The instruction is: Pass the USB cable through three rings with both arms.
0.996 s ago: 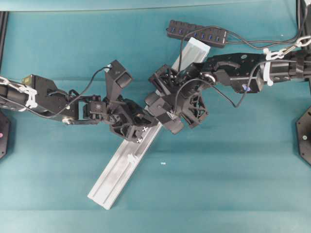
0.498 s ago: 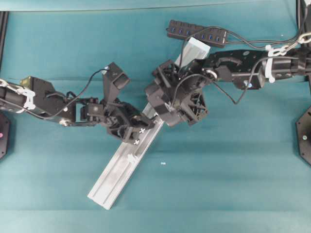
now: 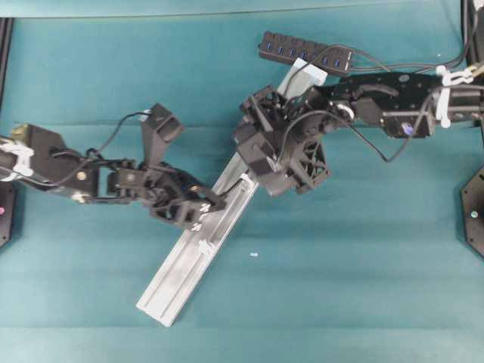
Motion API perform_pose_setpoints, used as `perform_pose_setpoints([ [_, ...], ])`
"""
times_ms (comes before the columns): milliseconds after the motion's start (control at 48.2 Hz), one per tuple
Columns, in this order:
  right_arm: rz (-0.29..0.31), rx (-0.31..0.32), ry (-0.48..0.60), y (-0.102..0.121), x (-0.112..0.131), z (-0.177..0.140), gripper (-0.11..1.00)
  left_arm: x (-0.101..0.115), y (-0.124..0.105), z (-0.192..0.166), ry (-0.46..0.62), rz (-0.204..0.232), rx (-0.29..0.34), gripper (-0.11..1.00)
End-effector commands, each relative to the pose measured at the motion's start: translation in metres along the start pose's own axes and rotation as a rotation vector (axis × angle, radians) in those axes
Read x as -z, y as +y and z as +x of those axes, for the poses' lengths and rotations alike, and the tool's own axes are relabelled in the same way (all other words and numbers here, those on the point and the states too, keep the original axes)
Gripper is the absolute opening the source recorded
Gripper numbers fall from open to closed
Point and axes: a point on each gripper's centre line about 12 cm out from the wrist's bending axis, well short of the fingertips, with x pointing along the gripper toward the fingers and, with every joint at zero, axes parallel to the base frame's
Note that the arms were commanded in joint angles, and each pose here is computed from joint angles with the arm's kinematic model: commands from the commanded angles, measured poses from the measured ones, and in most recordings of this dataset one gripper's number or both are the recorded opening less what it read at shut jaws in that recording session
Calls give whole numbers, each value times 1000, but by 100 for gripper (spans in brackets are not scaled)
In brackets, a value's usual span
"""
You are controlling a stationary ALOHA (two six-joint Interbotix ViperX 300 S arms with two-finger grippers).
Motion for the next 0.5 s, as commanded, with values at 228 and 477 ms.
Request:
perform_pose_setpoints([
  [228, -53, 47, -67, 12, -31, 4, 78, -17, -30, -41, -71, -9, 113, 10],
  [477, -61, 42, -69, 14, -36, 19, 78, -19, -33, -39, -76, -4, 120, 10],
])
